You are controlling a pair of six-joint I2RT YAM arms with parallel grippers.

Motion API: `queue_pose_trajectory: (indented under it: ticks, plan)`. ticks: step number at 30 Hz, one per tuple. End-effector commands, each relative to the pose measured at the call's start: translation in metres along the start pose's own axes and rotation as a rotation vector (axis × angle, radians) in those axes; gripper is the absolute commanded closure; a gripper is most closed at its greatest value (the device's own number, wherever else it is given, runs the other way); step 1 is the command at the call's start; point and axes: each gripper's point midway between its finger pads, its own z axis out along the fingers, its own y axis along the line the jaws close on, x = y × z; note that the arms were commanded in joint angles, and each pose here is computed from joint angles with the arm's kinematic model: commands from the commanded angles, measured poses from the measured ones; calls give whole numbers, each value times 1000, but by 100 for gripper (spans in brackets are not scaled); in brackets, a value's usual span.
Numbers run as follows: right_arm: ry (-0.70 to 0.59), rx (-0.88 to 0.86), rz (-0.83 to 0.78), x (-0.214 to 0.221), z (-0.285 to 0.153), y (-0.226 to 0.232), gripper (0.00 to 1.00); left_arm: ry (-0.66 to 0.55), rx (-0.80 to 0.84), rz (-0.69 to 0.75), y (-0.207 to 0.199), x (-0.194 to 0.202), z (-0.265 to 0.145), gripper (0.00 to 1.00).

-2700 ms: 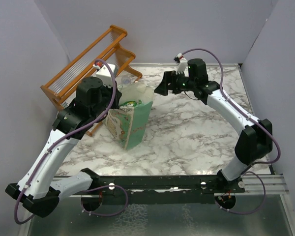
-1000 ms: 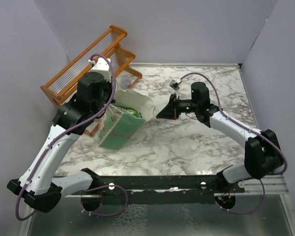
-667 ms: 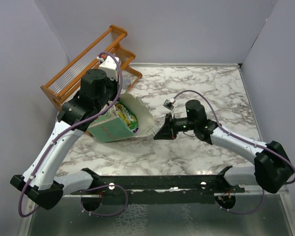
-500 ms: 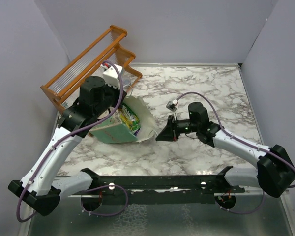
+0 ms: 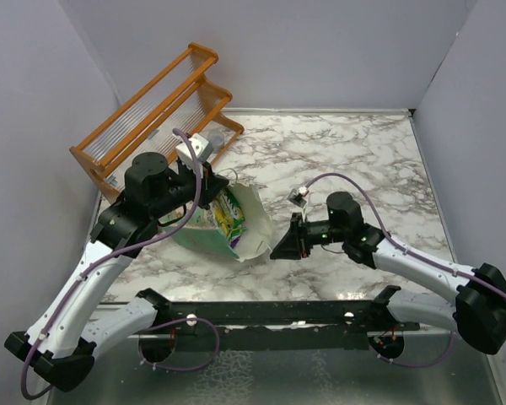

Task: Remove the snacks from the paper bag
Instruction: Adjust the paper bag at the center of the board, then take out the snack from the paper bag.

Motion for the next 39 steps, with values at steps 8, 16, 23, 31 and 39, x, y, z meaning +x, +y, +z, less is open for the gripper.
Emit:
queue_pose_trajectory:
  ticks: [8,16,23,31,39]
  plan:
    - [-109,303,-234,-55,-29,-9,50,-135,12,72,-8,-26,-22,100]
    - [-139,288,-394,-88,-22,1,40,-125,6,94,-7,-25,-24,100]
    - [-133,203,-681,-94,27,6,41,-116,4,97,-6,-24,-22,100]
    - [-99,90,-1183,-84,58,-10,44,-107,17,109,-8,-23,-25,100]
    - [103,45,-1461,-64,80,-39,46,-124,9,102,-9,-23,-30,100]
